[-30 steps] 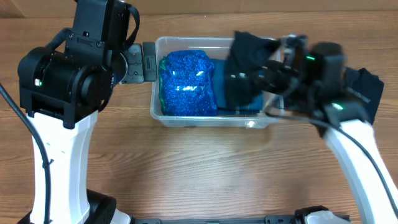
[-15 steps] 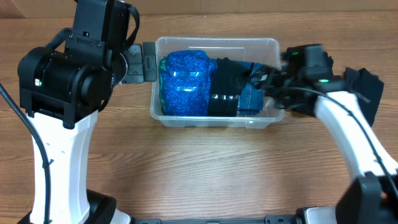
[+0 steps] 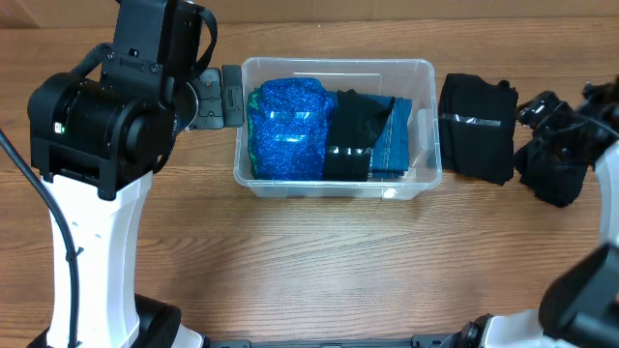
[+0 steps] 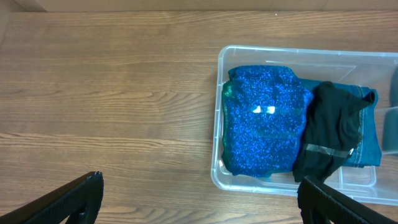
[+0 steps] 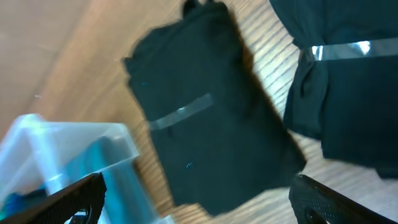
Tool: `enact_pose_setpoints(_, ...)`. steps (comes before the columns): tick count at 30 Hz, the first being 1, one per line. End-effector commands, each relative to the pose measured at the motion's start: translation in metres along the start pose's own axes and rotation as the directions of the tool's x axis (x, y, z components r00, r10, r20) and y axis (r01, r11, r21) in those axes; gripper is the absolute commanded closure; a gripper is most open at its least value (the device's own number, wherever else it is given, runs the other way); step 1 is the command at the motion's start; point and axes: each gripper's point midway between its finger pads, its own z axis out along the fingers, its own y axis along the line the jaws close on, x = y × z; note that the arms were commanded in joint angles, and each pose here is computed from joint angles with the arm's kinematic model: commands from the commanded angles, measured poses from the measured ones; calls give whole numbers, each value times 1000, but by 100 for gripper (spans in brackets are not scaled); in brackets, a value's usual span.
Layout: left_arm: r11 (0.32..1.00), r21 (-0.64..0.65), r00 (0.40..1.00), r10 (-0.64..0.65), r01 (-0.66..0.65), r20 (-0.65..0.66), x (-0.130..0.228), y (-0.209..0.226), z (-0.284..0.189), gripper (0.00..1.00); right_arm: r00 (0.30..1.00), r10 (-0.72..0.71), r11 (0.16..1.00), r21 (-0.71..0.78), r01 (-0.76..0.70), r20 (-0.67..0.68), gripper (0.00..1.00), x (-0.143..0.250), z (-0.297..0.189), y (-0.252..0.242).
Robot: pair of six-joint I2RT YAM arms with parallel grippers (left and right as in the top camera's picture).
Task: Pack container
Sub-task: 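Return the right gripper to the remaining black clothing and grasp it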
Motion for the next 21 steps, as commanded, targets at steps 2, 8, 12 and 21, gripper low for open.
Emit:
enact_pose_setpoints(2,1000,-15,1000,15,-15,5,-1,3,0,0,999,-36,999,-6,36,-36,1,-5,51,-14)
enact_pose_setpoints(8,1000,-15,1000,15,-15,5,-1,3,0,0,999,-43,999,-20,42,-22,2,-15,104,-31)
enact_pose_setpoints(12,1000,-15,1000,15,-15,5,-1,3,0,0,996,-34,996,-91,27,-78,6,-2,132,-31)
enact_pose_setpoints(21,1000,-15,1000,15,-15,5,-1,3,0,0,980,-16,995,-95,-4,-199,65,31,131,-18)
